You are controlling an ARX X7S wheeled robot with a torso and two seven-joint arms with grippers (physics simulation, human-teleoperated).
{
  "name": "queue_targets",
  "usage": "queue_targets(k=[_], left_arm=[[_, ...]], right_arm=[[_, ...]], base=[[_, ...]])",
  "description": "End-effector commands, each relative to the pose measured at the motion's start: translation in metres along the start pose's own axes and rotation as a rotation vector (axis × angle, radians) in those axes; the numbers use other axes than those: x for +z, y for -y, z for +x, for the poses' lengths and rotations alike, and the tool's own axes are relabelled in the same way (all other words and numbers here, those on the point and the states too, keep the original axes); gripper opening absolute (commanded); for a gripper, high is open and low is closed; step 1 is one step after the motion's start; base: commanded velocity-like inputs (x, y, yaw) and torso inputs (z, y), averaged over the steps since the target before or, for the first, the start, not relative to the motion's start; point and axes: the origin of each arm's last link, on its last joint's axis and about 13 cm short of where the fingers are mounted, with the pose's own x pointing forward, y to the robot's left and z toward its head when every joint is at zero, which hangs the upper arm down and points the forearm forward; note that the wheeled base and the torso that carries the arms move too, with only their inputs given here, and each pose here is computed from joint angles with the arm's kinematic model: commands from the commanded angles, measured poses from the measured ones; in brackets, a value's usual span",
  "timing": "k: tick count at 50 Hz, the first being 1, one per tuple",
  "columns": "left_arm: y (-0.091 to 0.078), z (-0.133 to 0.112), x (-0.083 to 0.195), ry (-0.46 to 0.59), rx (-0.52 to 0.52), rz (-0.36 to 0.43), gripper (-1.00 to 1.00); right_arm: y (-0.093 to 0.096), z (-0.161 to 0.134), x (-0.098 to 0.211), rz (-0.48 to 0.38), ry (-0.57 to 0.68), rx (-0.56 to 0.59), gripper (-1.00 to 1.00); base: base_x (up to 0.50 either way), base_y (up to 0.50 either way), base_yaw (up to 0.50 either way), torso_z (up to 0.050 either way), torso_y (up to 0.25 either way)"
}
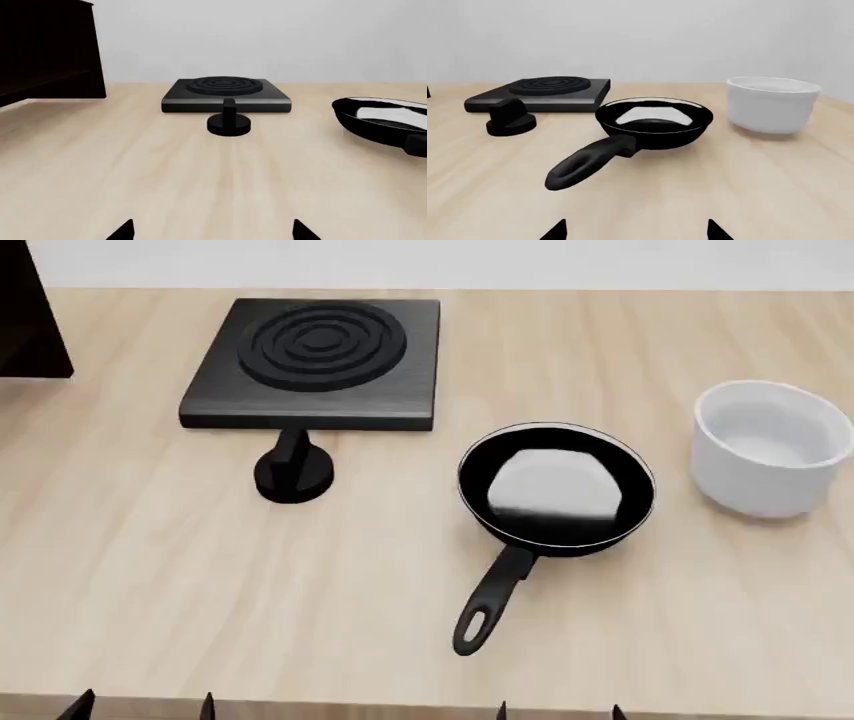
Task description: Put the frying pan under the cabinet shelf.
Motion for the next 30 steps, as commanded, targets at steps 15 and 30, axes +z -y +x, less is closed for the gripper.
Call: queue_targets(k=[15, 30], left_arm=[[0.000, 0.000, -0.001, -0.002, -0.020, 0.035, 1.00], [-0.007, 0.020, 0.073, 0.216, -0.013, 0.129, 1.00]], right_arm=[[-0.001, 0.002, -0.007, -0.039, -0.025, -0.015, 1.00], [0.007, 0.018, 0.065, -0.051, 0.186, -0.034, 1.00]], base=[[0.00, 0.00, 0.00, 0.000, 0.000], [0.00, 0.00, 0.00, 0.000, 0.000]])
